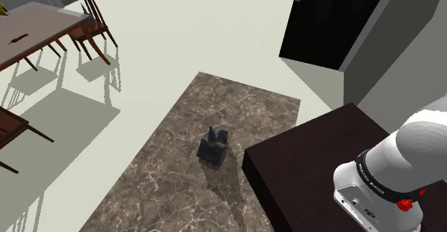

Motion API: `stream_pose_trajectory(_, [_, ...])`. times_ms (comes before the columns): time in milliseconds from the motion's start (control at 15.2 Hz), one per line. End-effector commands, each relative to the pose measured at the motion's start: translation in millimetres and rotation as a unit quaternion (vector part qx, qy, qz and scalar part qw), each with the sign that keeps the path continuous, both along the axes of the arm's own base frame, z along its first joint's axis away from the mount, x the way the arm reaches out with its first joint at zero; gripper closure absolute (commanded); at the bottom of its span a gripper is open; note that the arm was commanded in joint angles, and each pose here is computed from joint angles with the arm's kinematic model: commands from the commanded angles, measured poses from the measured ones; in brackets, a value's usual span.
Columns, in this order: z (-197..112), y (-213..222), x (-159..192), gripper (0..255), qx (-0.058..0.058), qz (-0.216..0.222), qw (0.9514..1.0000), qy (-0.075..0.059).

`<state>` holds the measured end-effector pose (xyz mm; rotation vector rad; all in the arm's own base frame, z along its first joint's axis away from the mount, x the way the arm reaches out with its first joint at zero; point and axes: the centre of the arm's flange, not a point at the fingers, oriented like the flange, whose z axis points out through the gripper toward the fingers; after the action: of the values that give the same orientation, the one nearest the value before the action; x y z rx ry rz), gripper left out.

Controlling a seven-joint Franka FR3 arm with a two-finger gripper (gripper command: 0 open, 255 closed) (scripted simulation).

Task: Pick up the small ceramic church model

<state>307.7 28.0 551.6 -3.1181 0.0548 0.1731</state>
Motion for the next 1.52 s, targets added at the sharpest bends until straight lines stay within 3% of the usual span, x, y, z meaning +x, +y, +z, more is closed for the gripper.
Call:
stream_pose_trajectory(0, [0,0,0,0,0.000,0.000,1.0000,0.000])
stream_pose_trajectory(330, [-46,37,-17,0,0.007,-0.108,0.9941,0.013])
stream_pose_trajectory(528, [-73,61,-24,0,0.011,-0.172,0.9849,0.020])
stream_pose_trajectory(726, [-100,87,-28,0,0.015,-0.235,0.9714,0.027])
stream_pose_trajectory(1056, [-145,130,-29,0,0.021,-0.338,0.9399,0.039])
stream_pose_trajectory(1254, [-171,155,-25,0,0.025,-0.399,0.9156,0.046])
stream_pose_trajectory(1452, [-197,181,-18,0,0.029,-0.457,0.8874,0.053])
